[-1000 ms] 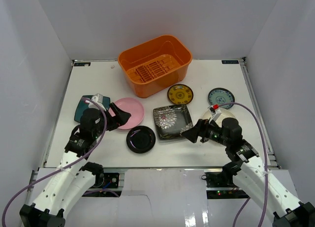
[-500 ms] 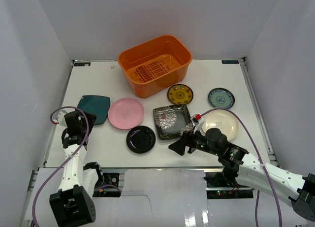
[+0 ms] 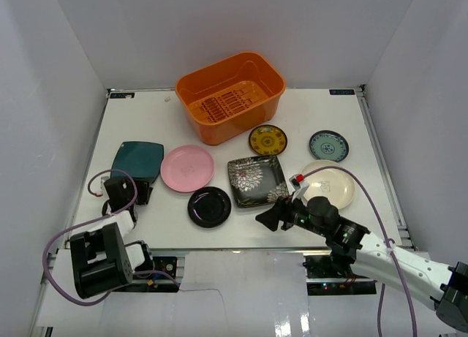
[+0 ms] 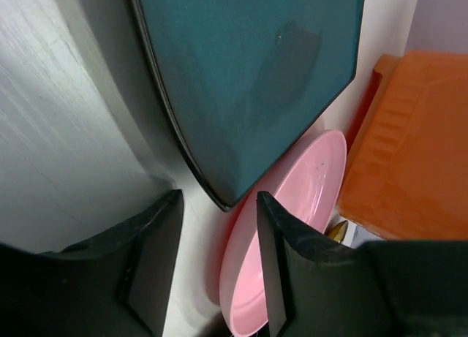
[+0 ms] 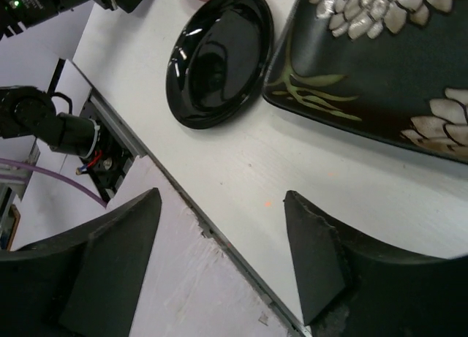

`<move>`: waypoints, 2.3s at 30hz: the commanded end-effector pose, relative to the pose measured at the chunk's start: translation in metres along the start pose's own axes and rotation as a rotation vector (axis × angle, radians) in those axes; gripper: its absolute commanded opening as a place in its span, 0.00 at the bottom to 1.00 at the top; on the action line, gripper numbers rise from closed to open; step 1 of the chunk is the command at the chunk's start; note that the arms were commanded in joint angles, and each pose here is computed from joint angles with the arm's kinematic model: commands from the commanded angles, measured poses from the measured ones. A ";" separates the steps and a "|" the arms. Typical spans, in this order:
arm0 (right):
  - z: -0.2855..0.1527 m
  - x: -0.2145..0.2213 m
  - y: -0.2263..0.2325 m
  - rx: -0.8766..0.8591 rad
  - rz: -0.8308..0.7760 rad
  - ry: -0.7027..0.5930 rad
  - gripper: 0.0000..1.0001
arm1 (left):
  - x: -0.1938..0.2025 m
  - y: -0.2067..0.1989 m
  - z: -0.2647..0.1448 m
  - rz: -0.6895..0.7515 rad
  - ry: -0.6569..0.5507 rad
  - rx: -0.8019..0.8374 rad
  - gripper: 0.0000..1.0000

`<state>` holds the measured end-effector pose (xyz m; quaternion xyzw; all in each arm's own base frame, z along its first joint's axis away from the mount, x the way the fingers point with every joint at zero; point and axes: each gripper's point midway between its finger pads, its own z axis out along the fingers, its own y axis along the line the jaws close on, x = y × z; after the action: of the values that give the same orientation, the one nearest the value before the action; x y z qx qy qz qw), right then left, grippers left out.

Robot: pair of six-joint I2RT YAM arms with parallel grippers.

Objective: Place the plates into the plastic bin on the countertop

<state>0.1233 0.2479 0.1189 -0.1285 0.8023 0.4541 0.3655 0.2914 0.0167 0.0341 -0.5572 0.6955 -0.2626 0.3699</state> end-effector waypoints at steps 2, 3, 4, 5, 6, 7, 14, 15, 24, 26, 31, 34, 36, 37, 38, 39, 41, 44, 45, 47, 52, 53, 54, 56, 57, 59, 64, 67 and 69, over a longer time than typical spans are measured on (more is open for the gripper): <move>-0.001 0.010 -0.030 0.092 0.136 -0.077 0.69 | -0.008 0.005 0.008 -0.045 -0.058 0.022 0.53; -0.003 0.005 -0.034 0.101 0.170 -0.128 0.68 | -0.009 0.005 0.010 -0.052 -0.065 0.023 0.52; -0.003 0.004 -0.037 0.110 0.235 -0.153 0.68 | -0.010 0.007 0.011 -0.051 -0.074 0.022 0.52; -0.004 0.001 -0.044 0.137 0.263 -0.191 0.69 | -0.014 0.011 0.011 -0.051 -0.099 0.007 0.50; -0.005 0.002 -0.049 0.147 0.291 -0.215 0.70 | -0.015 0.011 0.012 -0.053 -0.109 0.006 0.44; -0.006 0.001 -0.054 0.167 0.339 -0.232 0.75 | -0.017 0.012 0.012 -0.052 -0.117 0.004 0.28; -0.004 -0.006 -0.080 0.285 0.464 -0.334 0.86 | -0.034 -0.012 0.004 -0.011 -0.185 0.061 0.00; -0.003 0.000 -0.088 0.324 0.468 -0.322 0.86 | -0.032 -0.019 0.001 -0.003 -0.173 0.087 0.00; -0.004 0.003 -0.125 0.522 0.503 -0.382 0.75 | -0.033 -0.162 -0.081 0.185 -0.145 0.501 0.00; -0.003 0.001 -0.131 0.565 0.503 -0.383 0.74 | -0.032 -0.192 -0.097 0.210 -0.127 0.576 0.00; 0.005 -0.011 -0.144 0.563 0.565 -0.419 0.72 | -0.040 -0.232 -0.113 0.282 -0.161 0.599 0.00; 0.009 -0.006 -0.156 0.587 0.594 -0.384 0.70 | -0.040 -0.257 -0.124 0.315 -0.159 0.658 0.00; 0.014 -0.007 -0.159 0.595 0.600 -0.371 0.63 | -0.025 -0.283 -0.139 0.345 -0.117 0.759 0.00; 0.016 -0.007 -0.161 0.597 0.601 -0.369 0.61 | -0.019 -0.291 -0.136 0.358 -0.092 0.770 0.00; 0.019 -0.007 -0.160 0.587 0.607 -0.365 0.59 | -0.015 -0.316 -0.151 0.385 -0.081 0.830 0.00; 0.020 -0.007 -0.161 0.587 0.608 -0.362 0.54 | -0.002 -0.329 -0.155 0.408 -0.039 0.862 0.00; 0.024 -0.005 -0.162 0.587 0.617 -0.345 0.48 | 0.012 -0.347 -0.135 0.440 0.031 0.854 0.00; 0.027 -0.001 -0.162 0.577 0.623 -0.328 0.36 | 0.044 -0.384 -0.111 0.473 0.178 0.880 0.00; 0.027 -0.003 -0.162 0.573 0.626 -0.331 0.26 | 0.053 -0.408 -0.119 0.489 0.207 0.928 0.00; 0.025 -0.002 -0.161 0.566 0.614 -0.331 0.08 | 0.074 -0.409 -0.074 0.497 0.282 0.861 0.00; 0.008 -0.034 -0.144 0.497 0.525 -0.442 0.08 | 0.100 -0.439 -0.020 0.493 0.394 0.841 0.00; 0.005 -0.046 -0.137 0.479 0.501 -0.467 0.08 | 0.104 -0.438 -0.007 0.500 0.409 0.814 0.00; 0.000 -0.055 -0.133 0.476 0.483 -0.489 0.08 | 0.113 -0.427 0.024 0.495 0.435 0.762 0.00; -0.014 -0.084 -0.111 0.431 0.413 -0.544 0.08 | 0.120 -0.436 0.034 0.503 0.460 0.768 0.00; -0.018 -0.094 -0.103 0.413 0.400 -0.560 0.08 | 0.124 -0.433 0.045 0.500 0.472 0.754 0.00; -0.032 -0.115 -0.082 0.370 0.346 -0.596 0.08 | 0.136 -0.427 0.069 0.502 0.508 0.728 0.00; -0.056 -0.186 -0.017 0.257 0.244 -0.667 0.08 | 0.154 -0.406 0.108 0.504 0.556 0.651 0.00; -0.068 -0.231 0.012 0.236 0.191 -0.730 0.08 | 0.158 -0.396 0.117 0.496 0.573 0.626 0.00; -0.075 -0.266 0.033 0.230 0.138 -0.775 0.08 | 0.164 -0.386 0.122 0.493 0.604 0.612 0.00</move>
<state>0.2379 0.1664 0.2049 0.1390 0.7867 0.3108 0.5150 0.5938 -0.2225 0.1517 -0.1940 0.8149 -0.4560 0.3006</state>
